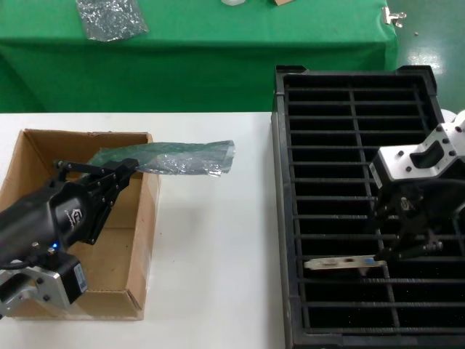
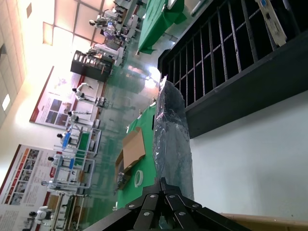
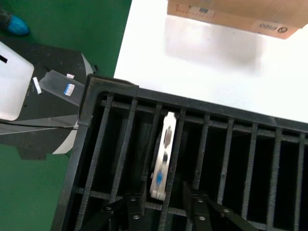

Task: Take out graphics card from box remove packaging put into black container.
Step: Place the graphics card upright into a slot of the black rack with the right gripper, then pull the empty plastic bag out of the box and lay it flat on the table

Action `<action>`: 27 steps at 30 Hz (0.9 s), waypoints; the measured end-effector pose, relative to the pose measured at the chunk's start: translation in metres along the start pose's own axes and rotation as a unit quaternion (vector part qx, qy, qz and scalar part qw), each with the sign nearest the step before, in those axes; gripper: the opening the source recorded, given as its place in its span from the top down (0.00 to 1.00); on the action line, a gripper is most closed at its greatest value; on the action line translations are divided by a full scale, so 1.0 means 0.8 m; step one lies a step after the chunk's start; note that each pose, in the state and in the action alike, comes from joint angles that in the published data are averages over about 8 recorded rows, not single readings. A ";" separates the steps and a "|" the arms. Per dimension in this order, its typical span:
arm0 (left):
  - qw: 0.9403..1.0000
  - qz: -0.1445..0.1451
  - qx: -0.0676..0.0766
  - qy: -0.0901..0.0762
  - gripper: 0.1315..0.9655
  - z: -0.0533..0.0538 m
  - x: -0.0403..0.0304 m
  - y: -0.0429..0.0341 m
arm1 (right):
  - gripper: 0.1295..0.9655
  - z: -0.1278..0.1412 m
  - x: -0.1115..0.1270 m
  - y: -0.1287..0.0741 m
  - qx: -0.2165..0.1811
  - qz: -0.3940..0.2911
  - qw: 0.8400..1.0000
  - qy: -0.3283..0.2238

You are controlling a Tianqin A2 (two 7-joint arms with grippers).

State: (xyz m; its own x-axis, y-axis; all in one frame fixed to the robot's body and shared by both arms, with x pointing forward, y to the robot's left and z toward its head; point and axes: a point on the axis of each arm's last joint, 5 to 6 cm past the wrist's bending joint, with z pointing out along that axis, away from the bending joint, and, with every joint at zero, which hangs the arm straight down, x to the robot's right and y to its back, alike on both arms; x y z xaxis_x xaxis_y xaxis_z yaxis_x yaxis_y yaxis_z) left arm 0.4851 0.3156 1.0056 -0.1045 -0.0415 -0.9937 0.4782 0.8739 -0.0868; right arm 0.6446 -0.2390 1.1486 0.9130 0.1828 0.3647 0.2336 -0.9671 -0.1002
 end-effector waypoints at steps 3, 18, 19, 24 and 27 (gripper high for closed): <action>1.000 0.000 0.000 0.000 0.99 0.000 0.0000 0.0000 | 0.81 -0.005 -0.004 0.001 0.006 -0.002 1.000 0.010; 1.000 0.000 0.000 0.000 0.99 0.000 0.0000 0.0000 | 0.48 0.008 -0.097 0.065 0.057 0.081 0.961 0.256; 1.000 0.000 0.000 0.000 0.99 0.000 0.0000 0.0000 | 0.45 0.011 -0.104 0.071 0.060 0.089 0.956 0.274; 1.000 0.000 0.000 0.000 0.99 0.000 0.0000 0.0000 | 0.34 0.036 -0.140 0.087 0.086 0.112 0.927 0.347; 1.000 0.000 0.000 0.000 0.99 0.000 0.0000 0.0000 | 0.26 0.052 -0.158 0.093 0.110 0.112 0.907 0.390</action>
State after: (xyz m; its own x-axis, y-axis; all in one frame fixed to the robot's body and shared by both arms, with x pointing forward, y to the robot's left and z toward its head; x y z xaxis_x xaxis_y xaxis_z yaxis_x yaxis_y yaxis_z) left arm 0.4851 0.3156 1.0056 -0.1045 -0.0416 -0.9937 0.4782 0.8739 -0.0868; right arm 0.5603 -0.3265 1.0562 0.4515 -0.2780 0.8479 0.2098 -0.8905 -0.4037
